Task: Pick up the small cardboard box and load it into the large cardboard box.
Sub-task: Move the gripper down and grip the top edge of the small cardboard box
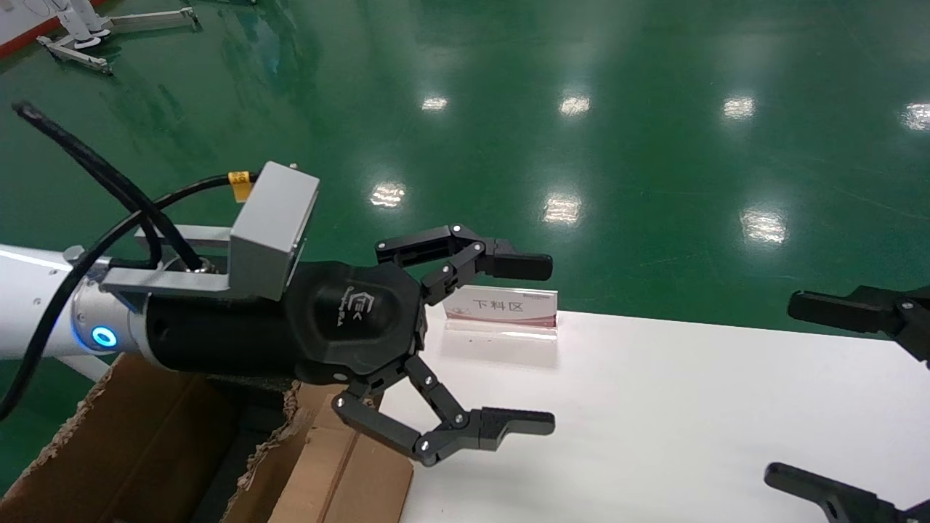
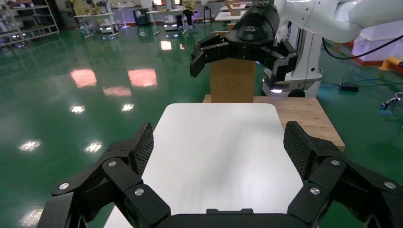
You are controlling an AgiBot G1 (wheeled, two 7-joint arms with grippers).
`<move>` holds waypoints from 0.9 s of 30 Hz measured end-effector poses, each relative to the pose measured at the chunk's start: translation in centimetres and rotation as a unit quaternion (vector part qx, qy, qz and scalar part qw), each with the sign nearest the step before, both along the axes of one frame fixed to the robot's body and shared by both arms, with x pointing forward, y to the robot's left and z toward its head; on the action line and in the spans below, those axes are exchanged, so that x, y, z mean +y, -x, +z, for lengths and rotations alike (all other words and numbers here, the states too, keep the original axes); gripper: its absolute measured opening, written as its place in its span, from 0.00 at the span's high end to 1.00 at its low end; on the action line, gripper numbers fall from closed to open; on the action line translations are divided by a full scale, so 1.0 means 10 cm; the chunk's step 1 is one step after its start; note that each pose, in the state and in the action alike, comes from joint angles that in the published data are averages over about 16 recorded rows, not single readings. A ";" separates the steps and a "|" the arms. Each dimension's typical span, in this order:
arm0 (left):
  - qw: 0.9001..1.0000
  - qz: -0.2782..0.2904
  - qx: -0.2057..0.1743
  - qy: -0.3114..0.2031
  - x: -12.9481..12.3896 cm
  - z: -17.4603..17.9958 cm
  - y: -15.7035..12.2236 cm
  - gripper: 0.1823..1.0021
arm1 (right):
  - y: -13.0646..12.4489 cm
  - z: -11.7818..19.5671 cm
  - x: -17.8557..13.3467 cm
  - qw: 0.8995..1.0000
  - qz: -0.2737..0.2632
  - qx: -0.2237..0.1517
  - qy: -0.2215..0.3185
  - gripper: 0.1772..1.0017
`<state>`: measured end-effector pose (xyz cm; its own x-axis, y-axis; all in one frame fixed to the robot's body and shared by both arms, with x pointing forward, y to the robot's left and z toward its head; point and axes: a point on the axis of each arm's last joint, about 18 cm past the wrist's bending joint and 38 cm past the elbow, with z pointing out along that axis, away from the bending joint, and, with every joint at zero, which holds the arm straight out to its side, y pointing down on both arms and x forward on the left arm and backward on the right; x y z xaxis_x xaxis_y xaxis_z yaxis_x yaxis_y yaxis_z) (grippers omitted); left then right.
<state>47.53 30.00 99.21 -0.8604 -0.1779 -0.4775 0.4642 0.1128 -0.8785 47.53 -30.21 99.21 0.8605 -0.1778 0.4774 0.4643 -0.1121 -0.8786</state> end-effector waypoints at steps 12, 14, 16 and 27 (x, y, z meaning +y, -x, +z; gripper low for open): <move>1.000 0.000 0.000 0.000 0.00 0.00 0.00 0.01 | 0.00 0.00 0.00 1.000 0.000 0.000 0.000 0.01; 1.000 0.000 0.000 0.000 0.00 0.00 0.00 0.01 | 0.00 0.00 0.00 1.000 0.000 0.000 0.000 0.01; 1.000 0.000 0.000 0.000 0.00 0.00 0.00 0.01 | 0.00 0.00 0.00 1.000 0.000 0.000 0.000 0.01; 1.000 0.000 0.000 0.000 0.00 0.00 0.00 0.01 | 0.00 0.00 0.00 1.000 0.000 0.000 0.000 0.01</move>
